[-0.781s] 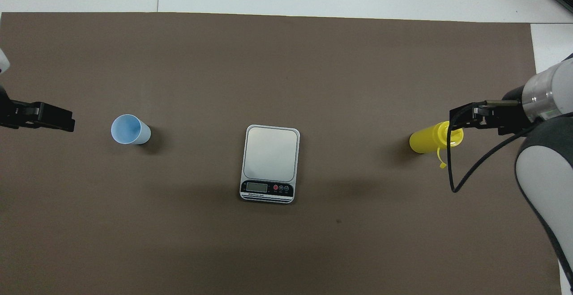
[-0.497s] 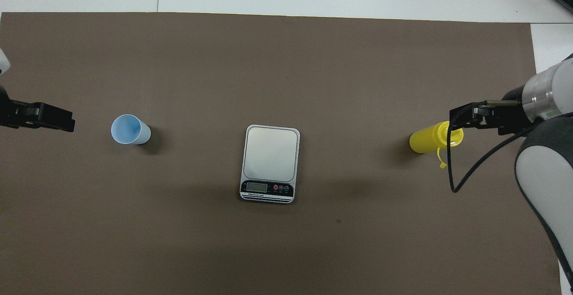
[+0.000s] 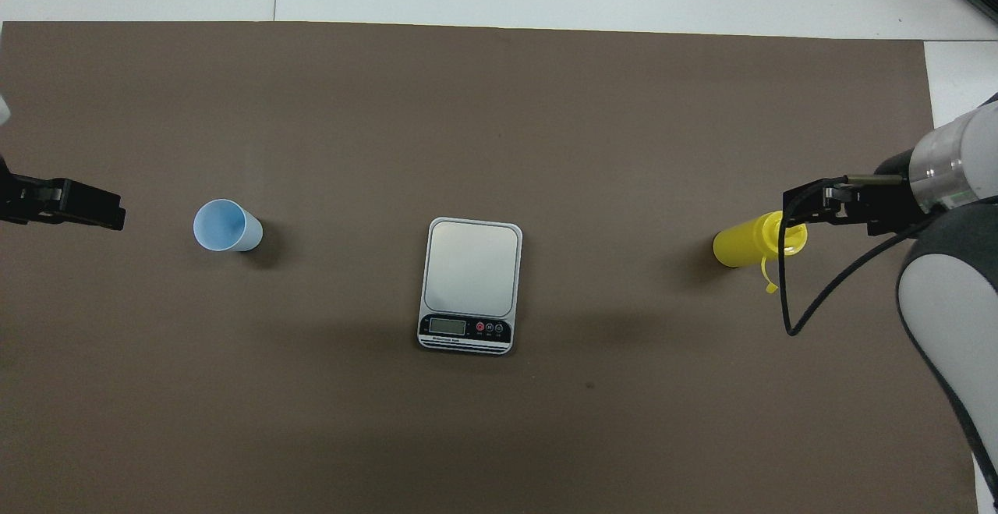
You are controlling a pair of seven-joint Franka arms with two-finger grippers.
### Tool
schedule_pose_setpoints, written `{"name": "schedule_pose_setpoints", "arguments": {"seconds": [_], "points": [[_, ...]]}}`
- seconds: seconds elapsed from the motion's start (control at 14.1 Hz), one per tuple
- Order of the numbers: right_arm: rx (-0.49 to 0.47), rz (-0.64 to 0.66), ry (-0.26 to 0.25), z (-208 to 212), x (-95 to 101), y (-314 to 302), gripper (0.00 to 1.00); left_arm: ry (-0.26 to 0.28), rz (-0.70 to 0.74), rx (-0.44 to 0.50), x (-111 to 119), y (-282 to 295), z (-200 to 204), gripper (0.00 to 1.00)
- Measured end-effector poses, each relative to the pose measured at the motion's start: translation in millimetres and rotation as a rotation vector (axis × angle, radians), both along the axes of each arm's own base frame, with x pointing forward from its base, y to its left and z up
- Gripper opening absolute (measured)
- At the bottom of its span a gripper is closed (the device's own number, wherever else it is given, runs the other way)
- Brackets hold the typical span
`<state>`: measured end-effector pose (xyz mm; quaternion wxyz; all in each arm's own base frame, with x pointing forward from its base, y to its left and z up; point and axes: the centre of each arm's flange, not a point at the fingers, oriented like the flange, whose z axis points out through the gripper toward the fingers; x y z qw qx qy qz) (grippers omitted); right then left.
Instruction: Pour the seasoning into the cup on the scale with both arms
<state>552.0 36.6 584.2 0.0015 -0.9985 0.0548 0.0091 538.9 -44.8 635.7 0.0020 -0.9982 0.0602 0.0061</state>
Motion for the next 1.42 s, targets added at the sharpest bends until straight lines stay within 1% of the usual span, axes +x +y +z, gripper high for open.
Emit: {"name": "schedule_pose_setpoints", "arguments": {"seconds": [0.21, 0.57, 0.78, 0.92, 1.14, 1.42], "points": [[0.0, 0.0, 0.0, 0.0, 0.0, 0.0, 1.0, -0.016, 0.004, -0.001, 3.5, 2.1, -6.3, 1.0], [0.0, 0.0, 0.0, -0.2, 0.0, 0.0, 1.0, -0.046, 0.044, -0.003, 15.5, 22.9, -49.5, 1.0], [0.0, 0.0, 0.0, -0.2, 0.0, 0.0, 1.0, -0.045, 0.088, -0.01, 23.7, 36.3, -98.2, 1.0], [0.0, 0.0, 0.001, -0.3, -0.1, 0.0, 1.0, -0.052, 0.126, -0.016, 30.3, 37.1, -136.4, 1.0], [0.0, 0.0, 0.001, -0.3, -0.1, 0.0, 1.0, -0.054, 0.148, -0.022, 37.8, 37.2, -185.7, 1.0], [0.0, 0.0, 0.001, -0.4, -0.1, 0.0, 1.0, -0.067, 0.169, -0.027, 30.2, 37.6, -238.1, 1.0]]}}
